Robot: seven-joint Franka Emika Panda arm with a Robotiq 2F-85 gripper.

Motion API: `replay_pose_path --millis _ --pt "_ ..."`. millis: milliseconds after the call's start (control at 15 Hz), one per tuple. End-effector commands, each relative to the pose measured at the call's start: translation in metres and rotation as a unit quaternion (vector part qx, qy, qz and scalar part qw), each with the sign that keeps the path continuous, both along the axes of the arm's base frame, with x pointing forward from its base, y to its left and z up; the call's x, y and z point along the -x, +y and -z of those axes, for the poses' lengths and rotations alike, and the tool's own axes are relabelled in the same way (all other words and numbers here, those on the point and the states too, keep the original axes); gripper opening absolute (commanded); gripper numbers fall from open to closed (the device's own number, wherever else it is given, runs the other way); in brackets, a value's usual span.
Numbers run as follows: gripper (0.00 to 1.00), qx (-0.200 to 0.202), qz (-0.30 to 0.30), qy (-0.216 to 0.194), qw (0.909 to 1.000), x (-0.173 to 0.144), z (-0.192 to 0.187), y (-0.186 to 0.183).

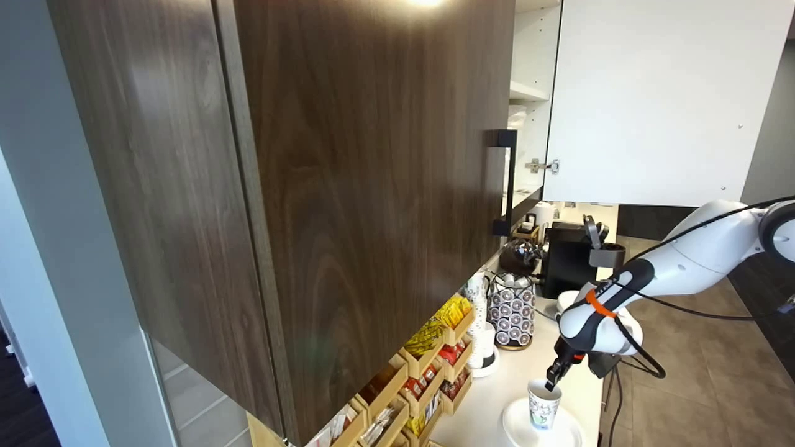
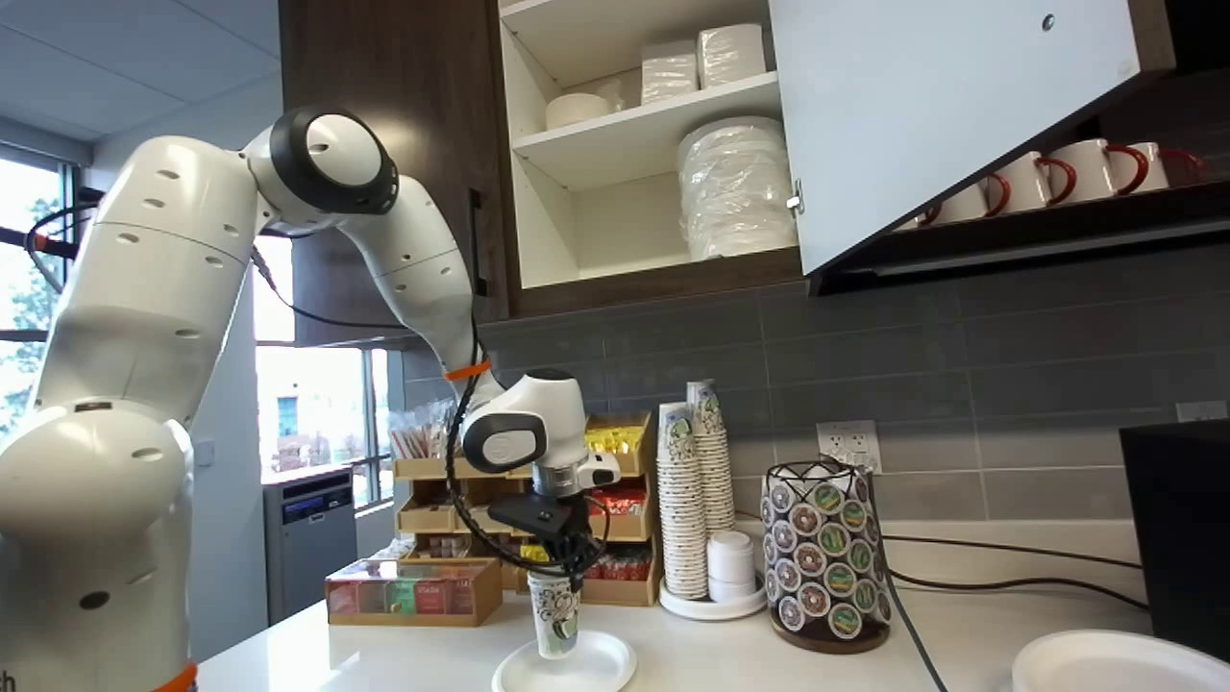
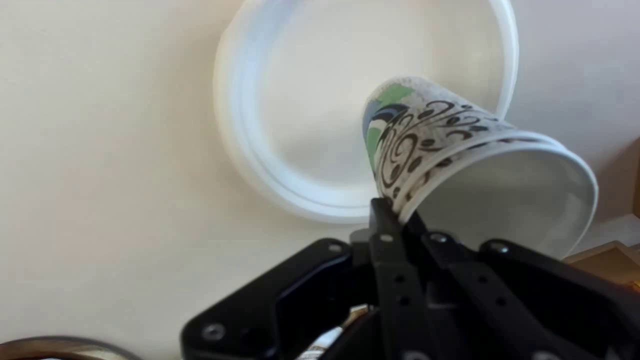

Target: Put the cup on the plate then put the plate in the cupboard

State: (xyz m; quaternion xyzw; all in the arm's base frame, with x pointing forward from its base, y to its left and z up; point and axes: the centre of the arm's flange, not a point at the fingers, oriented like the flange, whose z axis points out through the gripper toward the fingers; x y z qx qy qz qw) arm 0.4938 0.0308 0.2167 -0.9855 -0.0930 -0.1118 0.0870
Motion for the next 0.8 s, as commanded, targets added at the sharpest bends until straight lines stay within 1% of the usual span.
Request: replay_pose_path --millis 0,133,333,400,733 --pt "0.01 -0.008 -0.007 -0.009 0.9999 0.009 0.015 -0.011" --pt "0.01 -0.009 -0.015 -0.003 0.9998 0.011 0.021 -0.01" --pt "0.01 0.004 -0.021 0.001 0.9998 0.013 0.026 -0.014" --pt "0.01 0.003 -0.021 0.003 0.9998 0.014 0.027 -0.014" --pt "0.01 0.013 -0.023 -0.005 0.9996 0.013 0.033 -0.014"
